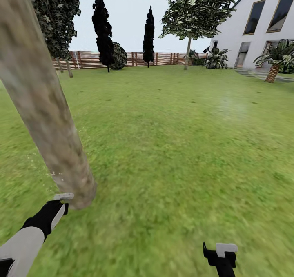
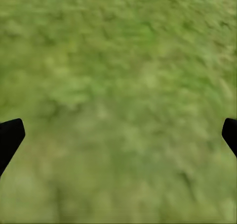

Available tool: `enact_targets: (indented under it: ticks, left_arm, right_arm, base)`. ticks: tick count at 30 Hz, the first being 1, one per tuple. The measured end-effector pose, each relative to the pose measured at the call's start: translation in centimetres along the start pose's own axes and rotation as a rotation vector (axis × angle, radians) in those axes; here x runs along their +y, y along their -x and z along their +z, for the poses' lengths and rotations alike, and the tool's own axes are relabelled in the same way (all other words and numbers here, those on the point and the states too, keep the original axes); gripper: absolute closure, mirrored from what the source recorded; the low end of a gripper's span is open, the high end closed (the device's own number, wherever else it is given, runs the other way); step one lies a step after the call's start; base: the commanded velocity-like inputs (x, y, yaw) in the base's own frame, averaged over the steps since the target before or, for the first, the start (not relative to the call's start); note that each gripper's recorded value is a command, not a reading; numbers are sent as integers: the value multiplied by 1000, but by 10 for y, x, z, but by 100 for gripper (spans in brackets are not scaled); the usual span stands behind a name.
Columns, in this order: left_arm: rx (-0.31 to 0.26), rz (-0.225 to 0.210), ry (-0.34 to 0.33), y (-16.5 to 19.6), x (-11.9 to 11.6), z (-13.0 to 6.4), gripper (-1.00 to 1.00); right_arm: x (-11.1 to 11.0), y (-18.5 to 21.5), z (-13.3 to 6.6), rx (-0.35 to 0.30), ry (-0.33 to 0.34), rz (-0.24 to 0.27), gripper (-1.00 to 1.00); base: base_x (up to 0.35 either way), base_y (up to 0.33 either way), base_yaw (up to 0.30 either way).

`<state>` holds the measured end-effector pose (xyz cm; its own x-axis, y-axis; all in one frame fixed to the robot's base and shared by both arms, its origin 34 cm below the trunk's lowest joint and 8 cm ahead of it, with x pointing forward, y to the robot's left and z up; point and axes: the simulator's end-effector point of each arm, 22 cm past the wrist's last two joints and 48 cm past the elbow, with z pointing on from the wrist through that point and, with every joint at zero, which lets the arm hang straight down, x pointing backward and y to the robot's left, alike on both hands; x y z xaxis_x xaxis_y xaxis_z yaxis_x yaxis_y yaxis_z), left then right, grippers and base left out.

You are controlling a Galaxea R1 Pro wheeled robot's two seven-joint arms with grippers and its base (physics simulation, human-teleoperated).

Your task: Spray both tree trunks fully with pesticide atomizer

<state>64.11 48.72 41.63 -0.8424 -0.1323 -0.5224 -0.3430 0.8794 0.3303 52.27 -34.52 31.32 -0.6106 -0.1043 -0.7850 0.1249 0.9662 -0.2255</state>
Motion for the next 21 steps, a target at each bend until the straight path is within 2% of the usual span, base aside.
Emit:
enact_targets:
  ticks: [5,6,7,8,9,11,16,21]
  left_arm:
    - [-4,-3,-5,0,-3,0,100]
    - [8,-1,-8,-6,-4,1,100]
    - [35,9,-8,-31,-3,8,100]
    - [20,8,-9,-36,-4,10,100]
    - [-14,0,-11,-35,-8,11,100]
    - [-41,-7,-21,-32,-15,10,100]
    - [-49,-11,-42,-32,-36,5,100]
    - [-48,-11,-42,-32,-36,5,100]
  right_arm:
    - [0,0,0,0,0,1,-100]
    - [0,0,0,0,0,1,-100]
    - [0,0,0,0,0,0,-100]
    - [0,0,0,0,0,0,-100]
    - [0,0,0,0,0,0,-100]
    - [0,0,0,0,0,0,-100]
    - [0,-1,0,1,-1,-2,-100]
    - [0,-1,0,1,-1,-1,-100]
  base:
    - [64,0,253]
    - [2,0,274]
    - [1,0,243]
    - [0,0,113]
    - [0,-5,58]
    - [0,-172,13]
    - [0,-261,1]
    - [160,-222,0]
